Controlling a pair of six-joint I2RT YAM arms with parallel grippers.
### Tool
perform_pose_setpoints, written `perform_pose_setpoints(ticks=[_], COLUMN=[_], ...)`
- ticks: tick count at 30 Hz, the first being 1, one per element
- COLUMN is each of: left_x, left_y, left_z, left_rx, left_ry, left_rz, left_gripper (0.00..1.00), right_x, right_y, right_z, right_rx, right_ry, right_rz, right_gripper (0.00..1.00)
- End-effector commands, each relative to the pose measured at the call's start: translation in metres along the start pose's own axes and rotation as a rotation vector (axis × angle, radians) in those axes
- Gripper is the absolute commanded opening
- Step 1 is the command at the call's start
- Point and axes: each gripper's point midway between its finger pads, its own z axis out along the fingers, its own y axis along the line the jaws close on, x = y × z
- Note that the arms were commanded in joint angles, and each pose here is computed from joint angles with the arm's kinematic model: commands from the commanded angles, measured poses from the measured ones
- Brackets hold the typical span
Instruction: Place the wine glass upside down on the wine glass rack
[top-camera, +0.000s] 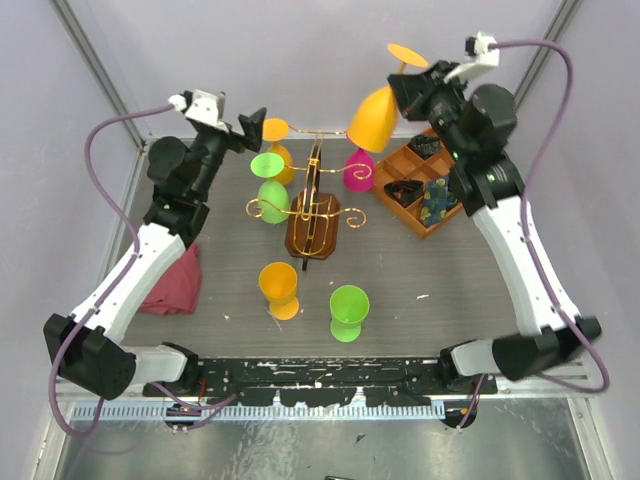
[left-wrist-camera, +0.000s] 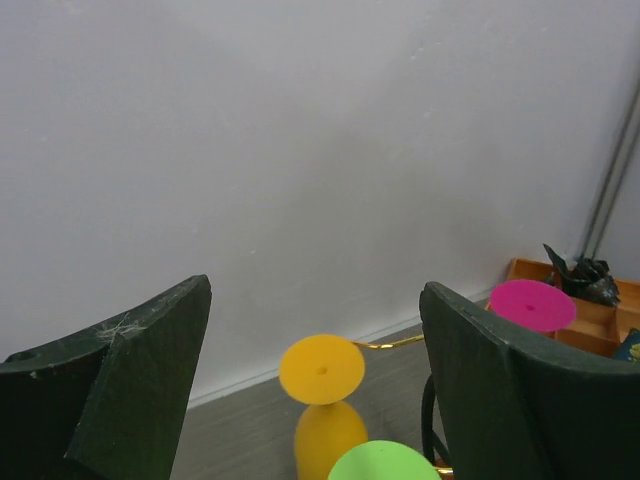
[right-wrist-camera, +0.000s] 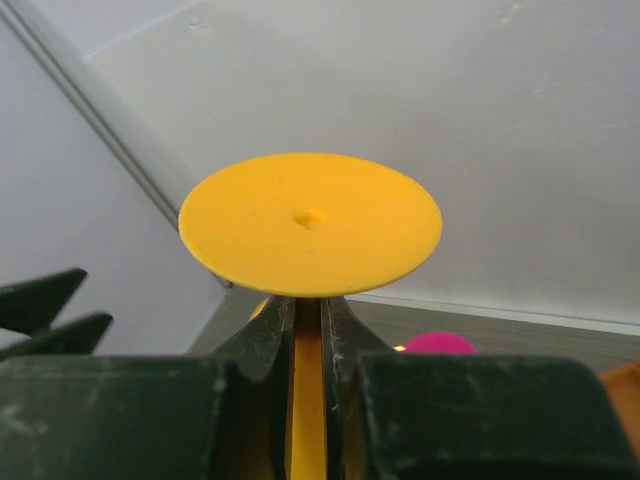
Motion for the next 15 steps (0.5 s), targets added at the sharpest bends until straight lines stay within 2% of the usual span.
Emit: perform_pose_setpoints(ticks=[1, 8, 15], left_x=[0.008, 0.022, 0.033], left_y=[0.024, 0.034, 0.047], left_z=[0.0, -0.001, -0.002], left_rx=[-0.079, -0.119, -0.158], left_ry=[0.063, 0.082, 0.1], left_rz=[-0.119, -0.103, -0.113], left_gripper=[0.92, 0.92, 0.92], right_x=[-0.01, 0.043, 0.099], right_y=[-0.029, -0.061, -0.07], right_z=[-0.056, -0.117, -0.142], right_rx=[0.174, 0.271, 0.143], right_ry=[-0.016, 0.132, 0.159], right_rz=[-0.255, -0.348, -0.488], right_gripper=[0.01, 0.01, 0.01])
